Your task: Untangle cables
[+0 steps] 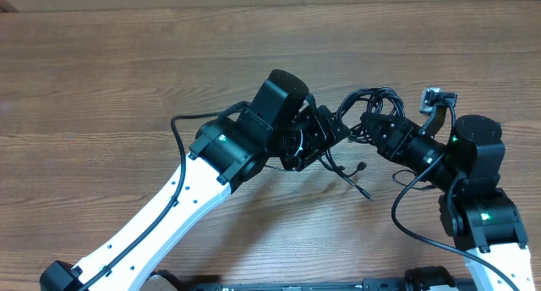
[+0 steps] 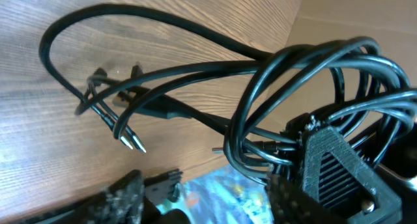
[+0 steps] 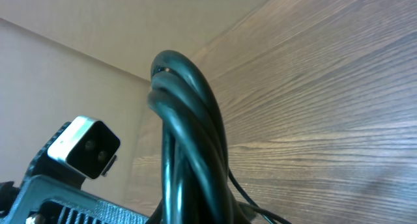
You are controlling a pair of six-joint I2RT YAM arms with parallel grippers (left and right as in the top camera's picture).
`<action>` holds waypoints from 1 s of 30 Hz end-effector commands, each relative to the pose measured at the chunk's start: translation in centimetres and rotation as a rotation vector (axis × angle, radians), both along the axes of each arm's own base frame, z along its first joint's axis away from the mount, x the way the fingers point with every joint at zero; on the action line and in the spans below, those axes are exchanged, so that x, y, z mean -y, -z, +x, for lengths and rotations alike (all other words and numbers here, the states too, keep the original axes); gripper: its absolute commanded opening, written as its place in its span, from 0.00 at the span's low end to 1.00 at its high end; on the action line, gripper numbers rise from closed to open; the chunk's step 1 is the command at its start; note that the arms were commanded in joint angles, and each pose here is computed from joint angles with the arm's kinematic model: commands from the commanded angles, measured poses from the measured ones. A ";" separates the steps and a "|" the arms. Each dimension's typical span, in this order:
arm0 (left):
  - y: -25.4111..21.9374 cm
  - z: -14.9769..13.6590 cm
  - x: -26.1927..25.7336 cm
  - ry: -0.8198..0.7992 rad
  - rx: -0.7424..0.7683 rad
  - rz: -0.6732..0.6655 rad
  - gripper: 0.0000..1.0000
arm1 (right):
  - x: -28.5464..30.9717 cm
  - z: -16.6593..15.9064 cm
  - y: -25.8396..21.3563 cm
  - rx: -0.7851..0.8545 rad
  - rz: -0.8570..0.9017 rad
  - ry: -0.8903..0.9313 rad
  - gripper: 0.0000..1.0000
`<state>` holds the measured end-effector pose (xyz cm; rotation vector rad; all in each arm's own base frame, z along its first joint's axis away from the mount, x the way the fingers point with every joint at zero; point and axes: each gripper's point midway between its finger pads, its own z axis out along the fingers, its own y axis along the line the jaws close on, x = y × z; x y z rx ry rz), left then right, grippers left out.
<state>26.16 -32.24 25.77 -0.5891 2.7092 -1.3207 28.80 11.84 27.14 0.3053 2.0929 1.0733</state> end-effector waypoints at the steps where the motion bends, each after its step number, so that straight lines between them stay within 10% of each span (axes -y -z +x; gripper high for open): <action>1: -1.1 -0.2 0.2 -0.033 -0.037 -0.039 0.59 | -0.3 -0.2 -1.7 0.041 0.020 -0.019 0.04; 30: -0.2 1.8 -0.9 -0.171 -0.026 0.011 0.23 | -2.6 -2.0 -2.8 0.075 0.075 -0.194 0.04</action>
